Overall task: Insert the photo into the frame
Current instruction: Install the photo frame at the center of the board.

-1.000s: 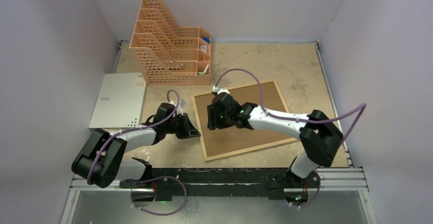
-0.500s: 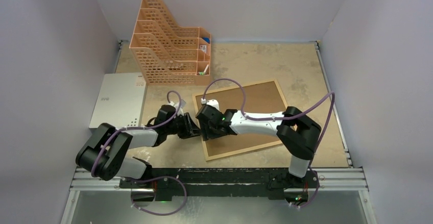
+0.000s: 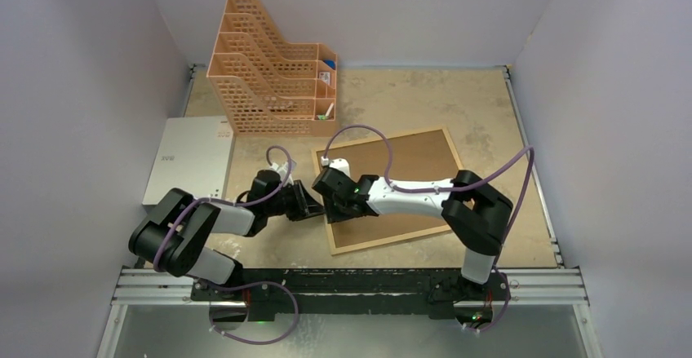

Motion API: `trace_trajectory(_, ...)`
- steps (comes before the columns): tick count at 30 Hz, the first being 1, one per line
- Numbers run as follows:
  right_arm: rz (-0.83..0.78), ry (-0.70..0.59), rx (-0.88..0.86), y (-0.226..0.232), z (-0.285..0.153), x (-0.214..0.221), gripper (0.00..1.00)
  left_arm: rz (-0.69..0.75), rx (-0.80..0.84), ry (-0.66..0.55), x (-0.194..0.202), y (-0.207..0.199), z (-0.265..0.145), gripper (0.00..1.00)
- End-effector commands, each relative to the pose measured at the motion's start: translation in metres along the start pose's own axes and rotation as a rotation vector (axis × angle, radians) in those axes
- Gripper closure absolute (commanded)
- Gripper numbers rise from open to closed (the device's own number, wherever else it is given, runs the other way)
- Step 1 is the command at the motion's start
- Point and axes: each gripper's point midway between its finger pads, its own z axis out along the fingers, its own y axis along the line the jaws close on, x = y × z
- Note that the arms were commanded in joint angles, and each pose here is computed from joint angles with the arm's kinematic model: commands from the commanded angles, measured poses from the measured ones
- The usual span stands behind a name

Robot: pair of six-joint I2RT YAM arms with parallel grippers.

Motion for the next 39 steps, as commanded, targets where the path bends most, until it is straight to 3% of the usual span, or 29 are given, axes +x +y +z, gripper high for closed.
trace_trajectory(1,-0.048,0.072,0.105,-0.027,0.009,0.026,0.62,-0.032,-0.268,0.017,0.025,0.068,-0.008,0.84)
trace_trajectory(18,-0.119,0.178,0.153,-0.054,0.018,0.064,0.99,-0.037,-0.323,0.005,0.026,0.08,-0.011,0.84)
trace_trajectory(39,-0.08,0.266,0.175,-0.086,0.014,0.096,1.0,-0.063,-0.45,0.003,0.03,0.104,-0.019,0.9)
